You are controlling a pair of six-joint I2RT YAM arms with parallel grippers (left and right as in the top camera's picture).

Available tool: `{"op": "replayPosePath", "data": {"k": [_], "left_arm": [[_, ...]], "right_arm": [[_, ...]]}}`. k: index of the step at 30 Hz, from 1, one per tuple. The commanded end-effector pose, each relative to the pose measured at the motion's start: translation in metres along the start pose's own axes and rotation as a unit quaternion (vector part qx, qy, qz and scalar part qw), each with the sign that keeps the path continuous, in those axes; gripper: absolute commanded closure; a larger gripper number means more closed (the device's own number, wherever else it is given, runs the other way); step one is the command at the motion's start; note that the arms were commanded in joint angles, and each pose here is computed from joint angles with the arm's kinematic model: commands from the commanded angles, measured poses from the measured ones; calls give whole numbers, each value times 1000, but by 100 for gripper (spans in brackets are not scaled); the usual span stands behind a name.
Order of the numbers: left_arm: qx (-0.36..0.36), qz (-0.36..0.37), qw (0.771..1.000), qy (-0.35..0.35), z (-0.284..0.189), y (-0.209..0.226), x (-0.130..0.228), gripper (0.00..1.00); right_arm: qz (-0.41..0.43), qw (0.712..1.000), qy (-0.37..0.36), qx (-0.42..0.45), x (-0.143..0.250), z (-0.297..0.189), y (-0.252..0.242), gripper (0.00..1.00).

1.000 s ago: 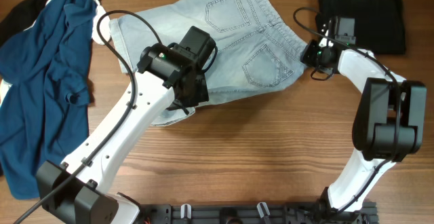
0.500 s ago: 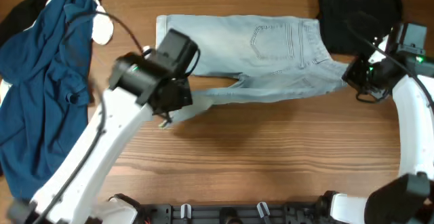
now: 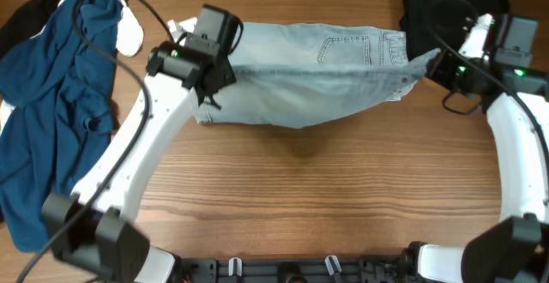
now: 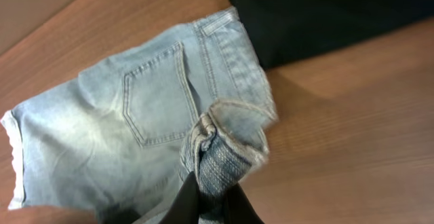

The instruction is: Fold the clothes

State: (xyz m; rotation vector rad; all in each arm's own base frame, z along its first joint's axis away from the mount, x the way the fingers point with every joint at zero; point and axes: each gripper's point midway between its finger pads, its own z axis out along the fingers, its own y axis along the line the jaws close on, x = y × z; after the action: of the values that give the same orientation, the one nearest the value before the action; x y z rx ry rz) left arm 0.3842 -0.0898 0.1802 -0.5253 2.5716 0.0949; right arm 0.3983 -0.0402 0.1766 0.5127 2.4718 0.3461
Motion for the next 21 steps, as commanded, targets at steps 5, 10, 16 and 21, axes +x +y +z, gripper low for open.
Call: {"op": "replayPosePath", "data": {"k": [5,10,16,21], "left_arm": [[1,-20,995,-103,77,-11,-72,96],[36,-18,989,-144,121,-42,-89,96],[38,-29,986,-158,158,-47,-92,96],[41,-46,982,-176,159,-39,-107,41]], "right_arm": [[2,1000,3,22,-9,91,-10,96],[1,1000,5,16,-4,147,-12,96],[-46,997,-51,-28,-15,186,25,90],[-56,990,-126,-39,-47,180,41,1]]}}
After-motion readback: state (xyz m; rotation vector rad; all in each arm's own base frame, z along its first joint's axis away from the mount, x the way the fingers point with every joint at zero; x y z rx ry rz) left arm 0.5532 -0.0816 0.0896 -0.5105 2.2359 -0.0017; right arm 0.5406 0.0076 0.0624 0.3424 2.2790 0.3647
